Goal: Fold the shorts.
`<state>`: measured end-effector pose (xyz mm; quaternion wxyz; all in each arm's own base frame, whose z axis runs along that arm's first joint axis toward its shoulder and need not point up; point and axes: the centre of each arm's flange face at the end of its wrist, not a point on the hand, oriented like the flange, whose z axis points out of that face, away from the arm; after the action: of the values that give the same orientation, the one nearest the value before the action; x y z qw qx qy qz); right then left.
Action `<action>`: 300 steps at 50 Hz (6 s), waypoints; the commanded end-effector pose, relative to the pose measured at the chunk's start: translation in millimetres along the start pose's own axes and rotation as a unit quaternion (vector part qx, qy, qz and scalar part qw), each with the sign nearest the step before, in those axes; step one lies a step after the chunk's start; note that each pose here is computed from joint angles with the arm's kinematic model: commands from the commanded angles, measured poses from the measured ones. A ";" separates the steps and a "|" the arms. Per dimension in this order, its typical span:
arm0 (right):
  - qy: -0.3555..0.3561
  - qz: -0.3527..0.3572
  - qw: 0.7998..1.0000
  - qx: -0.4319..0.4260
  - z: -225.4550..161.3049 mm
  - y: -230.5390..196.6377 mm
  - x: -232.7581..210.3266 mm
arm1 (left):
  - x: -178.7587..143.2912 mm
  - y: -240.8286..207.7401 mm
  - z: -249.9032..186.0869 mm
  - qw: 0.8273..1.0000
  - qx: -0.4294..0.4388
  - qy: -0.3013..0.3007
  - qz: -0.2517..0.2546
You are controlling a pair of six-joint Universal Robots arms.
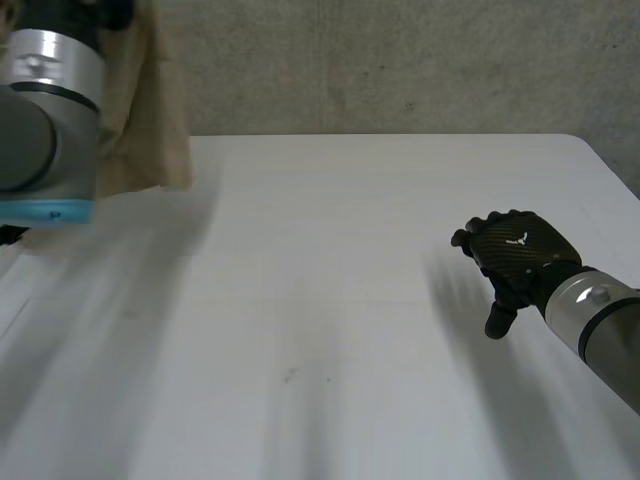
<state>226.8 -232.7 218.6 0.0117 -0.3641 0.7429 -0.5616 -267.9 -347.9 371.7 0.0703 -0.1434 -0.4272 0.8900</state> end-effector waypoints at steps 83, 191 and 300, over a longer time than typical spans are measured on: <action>-0.134 -0.194 0.971 0.034 48.5 44.1 -35.3 | 126.5 89.6 -248.1 0.859 -0.458 0.227 0.031; -0.080 -0.039 0.996 0.007 58.8 -17.3 -21.5 | 133.9 29.1 -191.9 0.850 -0.452 0.083 -0.259; -0.045 -0.132 0.990 0.028 19.8 -33.3 -31.6 | 71.7 24.6 -156.8 0.941 -0.283 0.117 0.147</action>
<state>299.5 -268.2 235.8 -0.0385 -0.4724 0.6493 -0.5948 -310.5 -285.8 253.9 -0.0909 -0.3046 -0.5757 0.7533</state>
